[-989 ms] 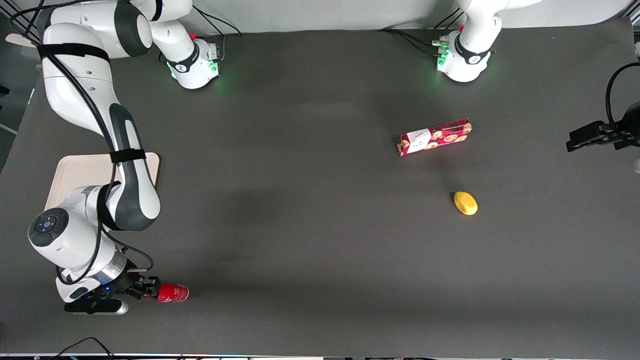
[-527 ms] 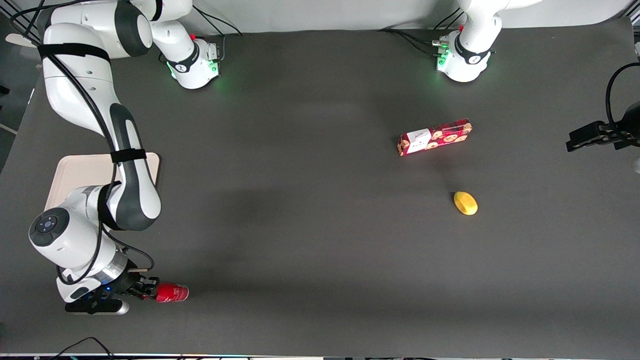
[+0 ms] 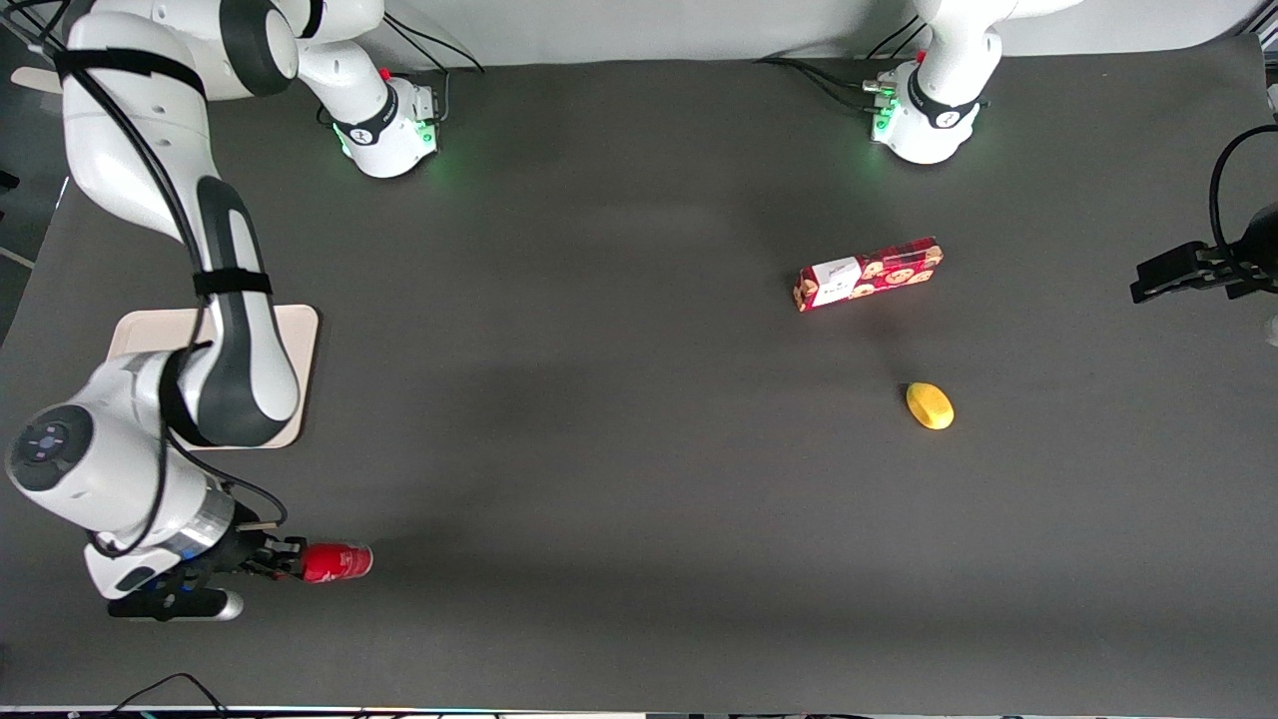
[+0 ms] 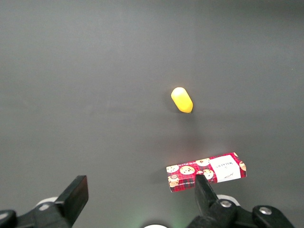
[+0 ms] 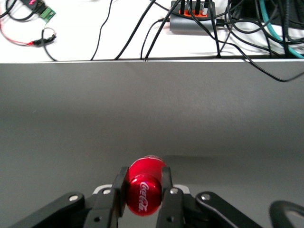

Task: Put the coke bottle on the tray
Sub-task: 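Lift the bottle with the right gripper and carry it toward the tray, then lower the held bottle onto the tray's edge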

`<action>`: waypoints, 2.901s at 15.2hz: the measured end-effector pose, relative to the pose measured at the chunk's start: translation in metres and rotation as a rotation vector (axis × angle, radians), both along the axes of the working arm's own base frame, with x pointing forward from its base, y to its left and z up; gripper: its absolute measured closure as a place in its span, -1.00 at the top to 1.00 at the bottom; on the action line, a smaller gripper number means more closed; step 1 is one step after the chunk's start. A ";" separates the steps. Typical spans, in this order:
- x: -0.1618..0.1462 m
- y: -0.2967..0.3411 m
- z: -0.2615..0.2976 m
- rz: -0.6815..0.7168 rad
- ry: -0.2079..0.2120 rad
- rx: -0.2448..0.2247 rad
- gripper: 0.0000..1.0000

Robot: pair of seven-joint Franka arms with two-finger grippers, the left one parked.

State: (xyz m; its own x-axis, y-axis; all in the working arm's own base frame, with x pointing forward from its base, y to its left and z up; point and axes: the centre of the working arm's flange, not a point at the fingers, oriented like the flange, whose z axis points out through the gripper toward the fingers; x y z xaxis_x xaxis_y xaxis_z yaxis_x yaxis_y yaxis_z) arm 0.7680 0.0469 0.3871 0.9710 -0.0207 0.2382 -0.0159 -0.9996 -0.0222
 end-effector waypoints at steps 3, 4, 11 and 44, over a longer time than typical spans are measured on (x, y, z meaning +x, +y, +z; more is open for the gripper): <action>-0.013 0.001 0.058 0.010 0.036 -0.006 -0.37; -0.018 0.000 0.076 0.014 0.044 -0.016 -0.37; -0.075 0.010 0.190 0.045 0.143 -0.063 -0.37; -0.257 -0.321 0.102 0.287 0.150 -0.236 -0.37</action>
